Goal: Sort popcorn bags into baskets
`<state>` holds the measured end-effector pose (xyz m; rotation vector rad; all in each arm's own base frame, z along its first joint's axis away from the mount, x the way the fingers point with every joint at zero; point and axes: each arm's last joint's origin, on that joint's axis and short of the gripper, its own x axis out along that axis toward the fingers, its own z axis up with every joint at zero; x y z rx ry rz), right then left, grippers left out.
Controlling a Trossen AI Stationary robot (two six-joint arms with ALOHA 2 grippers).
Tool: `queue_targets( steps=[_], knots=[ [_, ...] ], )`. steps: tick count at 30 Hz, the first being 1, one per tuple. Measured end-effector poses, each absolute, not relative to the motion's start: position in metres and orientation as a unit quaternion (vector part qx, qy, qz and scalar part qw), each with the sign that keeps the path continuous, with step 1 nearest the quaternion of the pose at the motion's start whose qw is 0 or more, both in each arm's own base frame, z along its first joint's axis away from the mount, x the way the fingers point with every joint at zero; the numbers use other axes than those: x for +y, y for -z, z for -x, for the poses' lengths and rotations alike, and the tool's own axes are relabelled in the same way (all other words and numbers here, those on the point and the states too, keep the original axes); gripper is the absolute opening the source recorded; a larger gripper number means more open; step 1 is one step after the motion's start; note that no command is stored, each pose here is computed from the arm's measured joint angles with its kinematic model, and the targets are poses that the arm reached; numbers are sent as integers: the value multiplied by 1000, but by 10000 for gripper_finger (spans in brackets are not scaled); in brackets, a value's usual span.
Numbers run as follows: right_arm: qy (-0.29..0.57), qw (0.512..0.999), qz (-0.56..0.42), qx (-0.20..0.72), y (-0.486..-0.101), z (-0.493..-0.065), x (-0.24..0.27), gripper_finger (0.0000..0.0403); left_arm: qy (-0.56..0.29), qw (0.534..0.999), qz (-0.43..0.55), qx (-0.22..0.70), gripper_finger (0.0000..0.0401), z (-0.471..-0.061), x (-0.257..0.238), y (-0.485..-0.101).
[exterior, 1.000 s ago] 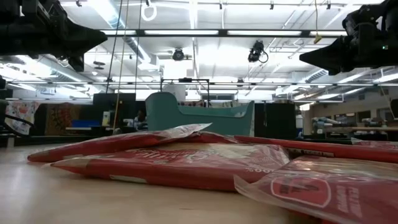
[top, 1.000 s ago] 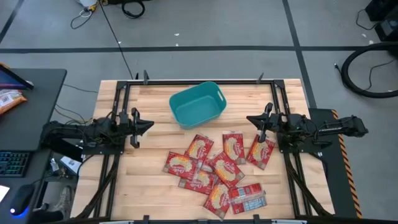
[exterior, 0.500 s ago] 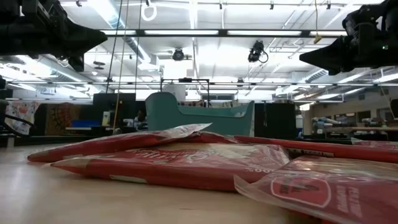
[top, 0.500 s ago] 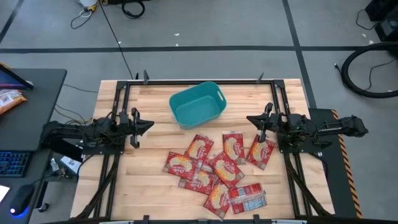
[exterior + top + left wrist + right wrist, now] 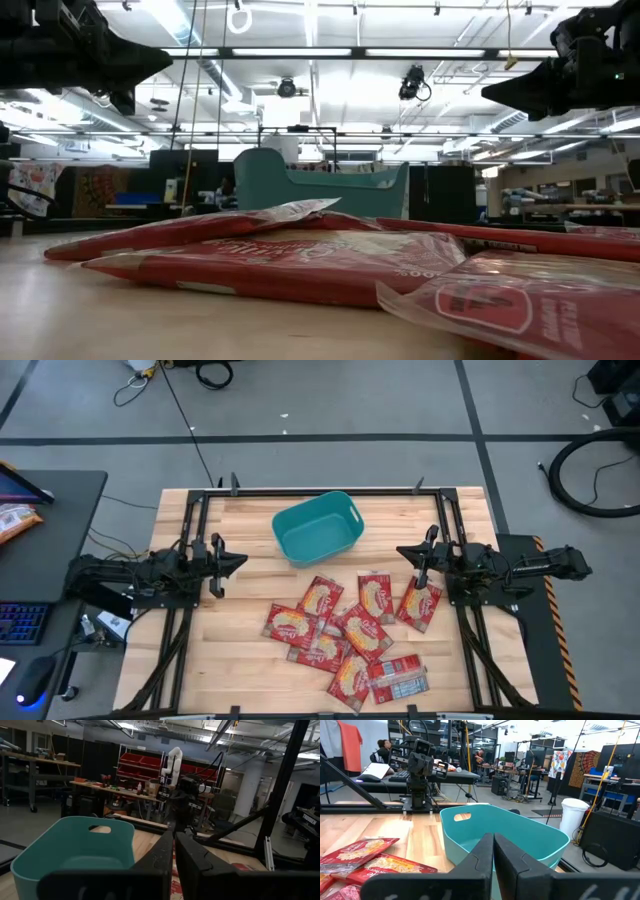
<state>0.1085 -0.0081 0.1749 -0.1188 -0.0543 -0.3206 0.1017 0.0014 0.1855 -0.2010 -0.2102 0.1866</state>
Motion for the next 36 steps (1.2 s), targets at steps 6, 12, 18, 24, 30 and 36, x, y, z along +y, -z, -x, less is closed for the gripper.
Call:
queue_targets(
  steps=[6,12,18,24,30,36],
  knots=[
    [159,985,59,-27,-175,-109,-8,20,-93,985,100,-104,25,-102,1,-185],
    [160,985,59,-27,-175,-108,-8,20,-87,976,111,-165,25,-99,2,-197],
    [159,985,59,-27,-175,-109,-8,20,-83,967,117,-210,25,-95,2,-205],
    [159,985,59,-27,-175,-108,-8,20,-79,966,137,-205,25,-96,2,-204],
    [159,985,59,-27,-175,-108,-8,20,29,974,159,-160,25,-100,-5,-207],
    [159,985,59,-27,-175,-109,-8,20,87,980,178,-9,25,-116,-17,-201]
  ],
)
